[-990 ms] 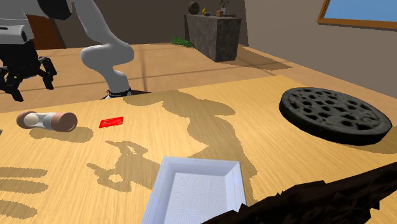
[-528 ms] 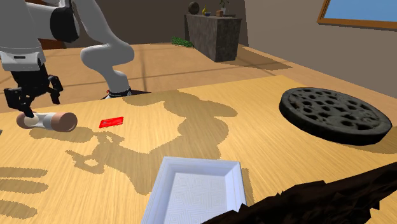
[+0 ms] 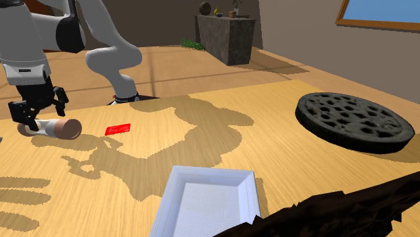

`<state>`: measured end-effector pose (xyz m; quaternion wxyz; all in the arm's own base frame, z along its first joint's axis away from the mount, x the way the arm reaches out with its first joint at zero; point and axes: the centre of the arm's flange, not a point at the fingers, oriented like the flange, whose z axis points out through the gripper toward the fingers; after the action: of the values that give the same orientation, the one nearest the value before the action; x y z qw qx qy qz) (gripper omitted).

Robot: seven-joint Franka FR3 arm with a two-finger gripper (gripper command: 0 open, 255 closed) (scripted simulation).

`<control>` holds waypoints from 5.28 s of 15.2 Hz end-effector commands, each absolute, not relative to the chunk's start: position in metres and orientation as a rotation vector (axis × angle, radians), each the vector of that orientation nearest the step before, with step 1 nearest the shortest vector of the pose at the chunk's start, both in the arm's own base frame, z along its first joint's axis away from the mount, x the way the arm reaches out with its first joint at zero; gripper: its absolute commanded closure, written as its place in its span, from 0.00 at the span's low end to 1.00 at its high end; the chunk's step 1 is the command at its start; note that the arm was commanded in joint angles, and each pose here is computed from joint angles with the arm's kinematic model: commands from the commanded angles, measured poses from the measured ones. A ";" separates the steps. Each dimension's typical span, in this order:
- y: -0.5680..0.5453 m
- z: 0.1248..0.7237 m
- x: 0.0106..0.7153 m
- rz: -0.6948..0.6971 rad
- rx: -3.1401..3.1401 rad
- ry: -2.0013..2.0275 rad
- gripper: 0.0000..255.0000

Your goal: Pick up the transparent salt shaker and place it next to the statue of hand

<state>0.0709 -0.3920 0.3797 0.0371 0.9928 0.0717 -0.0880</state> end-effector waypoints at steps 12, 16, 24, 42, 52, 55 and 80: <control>-0.392 0.379 0.069 -0.270 3.047 0.220 1.00; -0.392 0.390 0.071 -0.270 3.047 0.220 1.00; -0.392 0.416 0.072 -0.270 3.047 0.220 0.00; -0.415 0.360 -0.003 0.036 3.105 0.268 0.00; -0.415 0.360 -0.003 0.036 3.106 0.268 1.00; -0.415 0.365 -0.003 0.036 3.105 0.268 1.00; -0.415 0.497 -0.003 0.036 3.105 0.268 1.00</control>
<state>-0.0032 -0.4150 0.4920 0.0123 0.9962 0.0859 0.0115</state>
